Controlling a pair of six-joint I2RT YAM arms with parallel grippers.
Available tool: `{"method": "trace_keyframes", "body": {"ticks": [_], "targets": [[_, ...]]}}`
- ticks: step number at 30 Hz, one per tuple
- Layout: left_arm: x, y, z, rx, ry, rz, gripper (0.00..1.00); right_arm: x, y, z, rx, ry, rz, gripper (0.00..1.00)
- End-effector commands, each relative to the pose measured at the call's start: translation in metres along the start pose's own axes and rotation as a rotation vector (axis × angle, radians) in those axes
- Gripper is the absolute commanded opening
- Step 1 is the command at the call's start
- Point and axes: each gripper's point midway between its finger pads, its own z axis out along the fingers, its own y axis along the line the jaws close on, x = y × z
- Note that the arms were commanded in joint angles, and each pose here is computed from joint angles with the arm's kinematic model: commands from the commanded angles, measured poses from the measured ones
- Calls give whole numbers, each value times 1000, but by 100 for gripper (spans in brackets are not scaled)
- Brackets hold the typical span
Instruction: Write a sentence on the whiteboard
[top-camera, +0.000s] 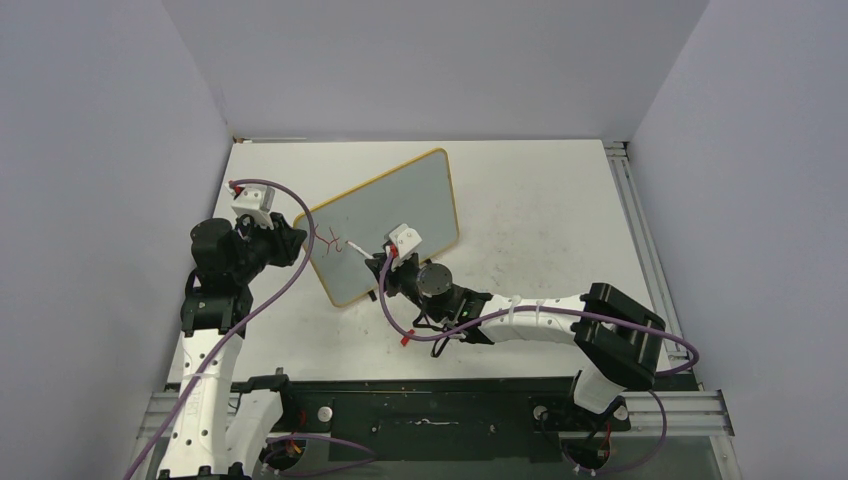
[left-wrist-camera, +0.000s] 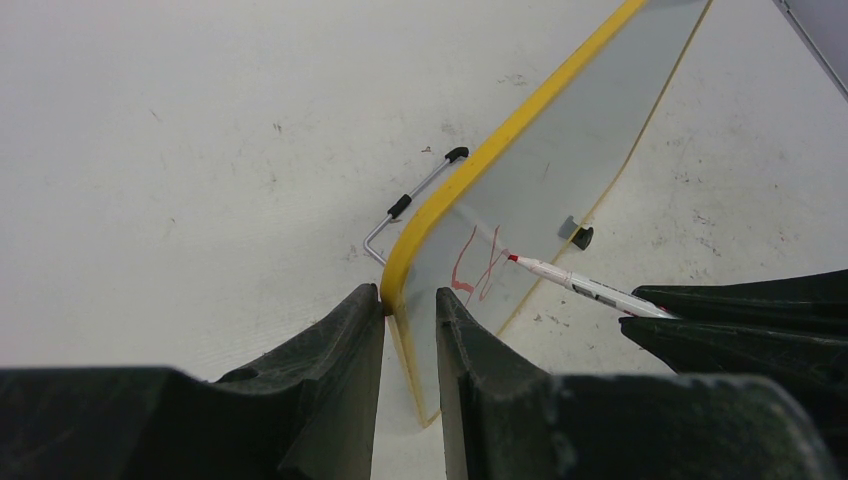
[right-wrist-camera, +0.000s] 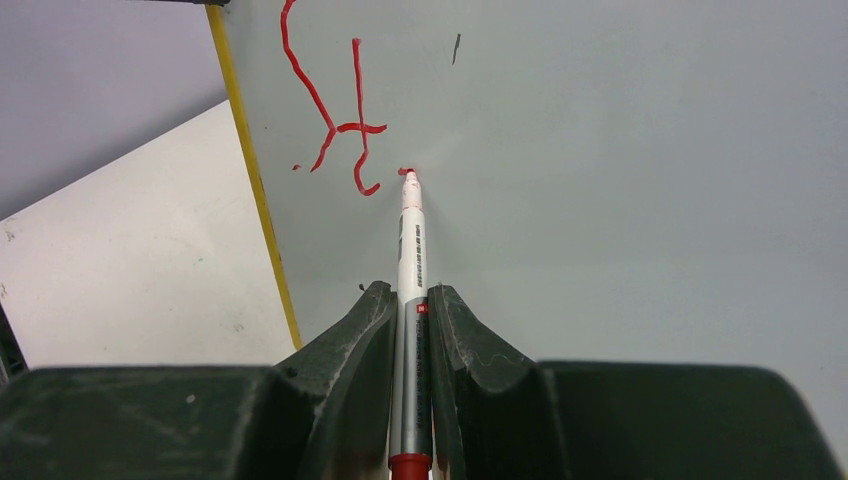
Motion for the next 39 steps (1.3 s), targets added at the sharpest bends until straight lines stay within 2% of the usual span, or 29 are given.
{"method": "trace_keyframes", "body": {"ticks": [1, 31, 39], "targets": [[-9, -7, -2, 32, -31, 18, 24, -33, -6, 1, 34, -95, 14, 5], [-9, -8, -2, 35, -29, 18, 24, -52, 5, 3, -18, -155, 14, 5], [-9, -8, -2, 35, -31, 20, 24, -43, 10, 8, -40, -126, 3, 5]]}}
